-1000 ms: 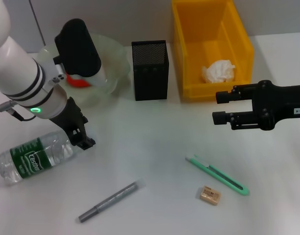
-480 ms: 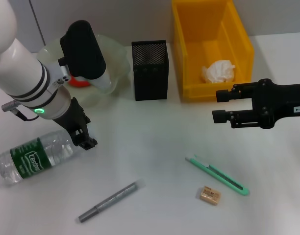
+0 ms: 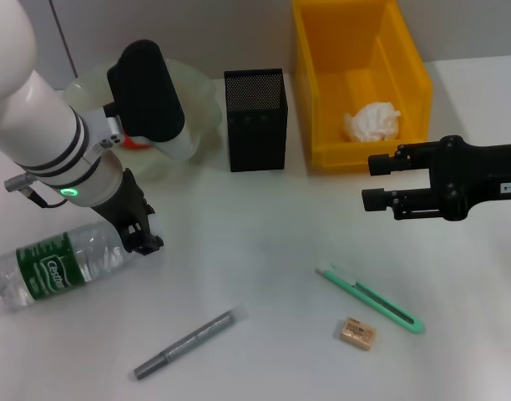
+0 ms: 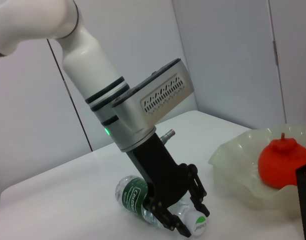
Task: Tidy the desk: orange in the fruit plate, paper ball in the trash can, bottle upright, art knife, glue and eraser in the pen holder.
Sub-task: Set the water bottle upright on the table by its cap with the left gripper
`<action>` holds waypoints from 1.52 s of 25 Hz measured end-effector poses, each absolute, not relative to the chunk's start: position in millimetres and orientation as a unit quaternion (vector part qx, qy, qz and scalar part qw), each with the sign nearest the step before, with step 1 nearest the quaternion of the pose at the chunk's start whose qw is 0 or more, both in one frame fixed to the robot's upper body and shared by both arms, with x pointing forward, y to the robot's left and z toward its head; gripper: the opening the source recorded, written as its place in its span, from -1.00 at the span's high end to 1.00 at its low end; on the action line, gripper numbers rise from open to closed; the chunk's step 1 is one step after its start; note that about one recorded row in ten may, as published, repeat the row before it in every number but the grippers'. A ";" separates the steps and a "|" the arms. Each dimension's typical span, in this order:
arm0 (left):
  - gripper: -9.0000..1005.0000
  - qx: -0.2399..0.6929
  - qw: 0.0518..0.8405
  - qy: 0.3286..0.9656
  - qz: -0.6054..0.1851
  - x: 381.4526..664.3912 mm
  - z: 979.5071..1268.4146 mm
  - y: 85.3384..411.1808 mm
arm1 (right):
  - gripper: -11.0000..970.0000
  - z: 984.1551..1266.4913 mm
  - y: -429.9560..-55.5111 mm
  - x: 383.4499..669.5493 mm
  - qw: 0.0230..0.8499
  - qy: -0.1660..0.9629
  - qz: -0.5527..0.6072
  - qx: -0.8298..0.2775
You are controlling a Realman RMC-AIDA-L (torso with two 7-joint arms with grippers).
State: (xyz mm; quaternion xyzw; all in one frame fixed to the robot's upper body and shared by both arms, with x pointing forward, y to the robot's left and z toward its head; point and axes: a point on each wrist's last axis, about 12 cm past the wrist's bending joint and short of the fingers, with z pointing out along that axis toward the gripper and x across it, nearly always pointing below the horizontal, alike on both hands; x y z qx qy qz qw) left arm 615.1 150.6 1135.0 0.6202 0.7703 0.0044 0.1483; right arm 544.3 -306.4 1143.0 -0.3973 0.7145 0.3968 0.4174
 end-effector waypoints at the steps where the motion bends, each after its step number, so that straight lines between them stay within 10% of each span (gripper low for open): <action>1: -0.06 0.622 0.146 0.769 0.006 614.5 1134.3 149.9 | -0.30 1142.9 -306.4 544.2 0.417 0.715 0.397 -0.397; 38: 0.13 0.647 0.206 0.731 0.065 590.4 1214.3 147.8 | -0.30 1143.8 -309.8 545.8 0.412 0.725 0.392 -0.388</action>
